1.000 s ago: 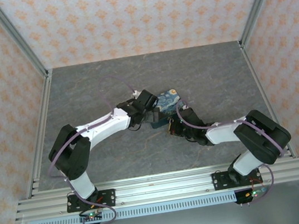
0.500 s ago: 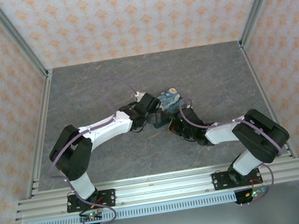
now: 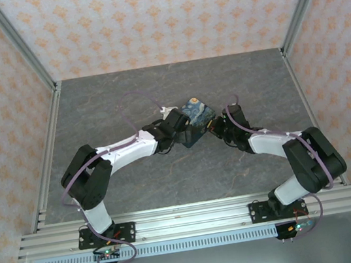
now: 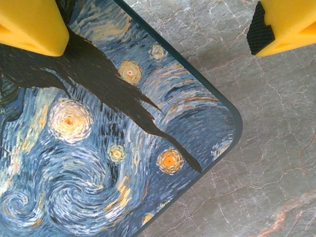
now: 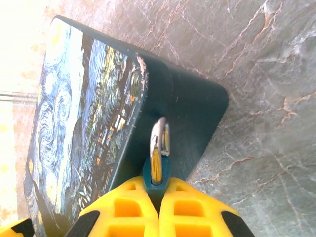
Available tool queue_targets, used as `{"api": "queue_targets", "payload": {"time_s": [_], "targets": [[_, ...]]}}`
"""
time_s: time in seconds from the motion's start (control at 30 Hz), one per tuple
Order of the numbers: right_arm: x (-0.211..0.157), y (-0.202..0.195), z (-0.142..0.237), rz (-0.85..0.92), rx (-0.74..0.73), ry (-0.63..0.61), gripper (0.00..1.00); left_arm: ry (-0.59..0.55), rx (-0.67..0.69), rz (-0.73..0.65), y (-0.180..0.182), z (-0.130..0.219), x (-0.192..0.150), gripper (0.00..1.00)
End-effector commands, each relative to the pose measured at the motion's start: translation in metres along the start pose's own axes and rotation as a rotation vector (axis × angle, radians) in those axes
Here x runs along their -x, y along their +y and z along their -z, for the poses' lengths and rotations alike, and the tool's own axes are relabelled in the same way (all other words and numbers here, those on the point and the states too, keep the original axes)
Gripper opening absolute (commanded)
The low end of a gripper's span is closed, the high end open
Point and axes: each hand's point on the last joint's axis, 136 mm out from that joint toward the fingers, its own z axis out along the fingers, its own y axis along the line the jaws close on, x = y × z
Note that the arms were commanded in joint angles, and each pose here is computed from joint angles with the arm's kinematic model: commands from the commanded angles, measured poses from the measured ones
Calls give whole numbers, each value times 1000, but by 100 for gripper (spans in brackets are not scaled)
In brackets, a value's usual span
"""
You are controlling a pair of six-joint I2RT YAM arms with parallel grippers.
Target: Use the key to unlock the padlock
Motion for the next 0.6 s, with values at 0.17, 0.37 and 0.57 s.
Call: {"api": "queue_targets", "payload": {"time_s": [0.17,0.37,0.57], "targets": [[-22,-13,23,16,17,52,0,250,133,-111,39,-13,-75,97],[-41,-45,38,-6,-36,60,0,198,9,-70,17,14,-51,100],[-39,-60,61,6,-84,33,48,99,-115,-14,2,62,-11,100]]}}
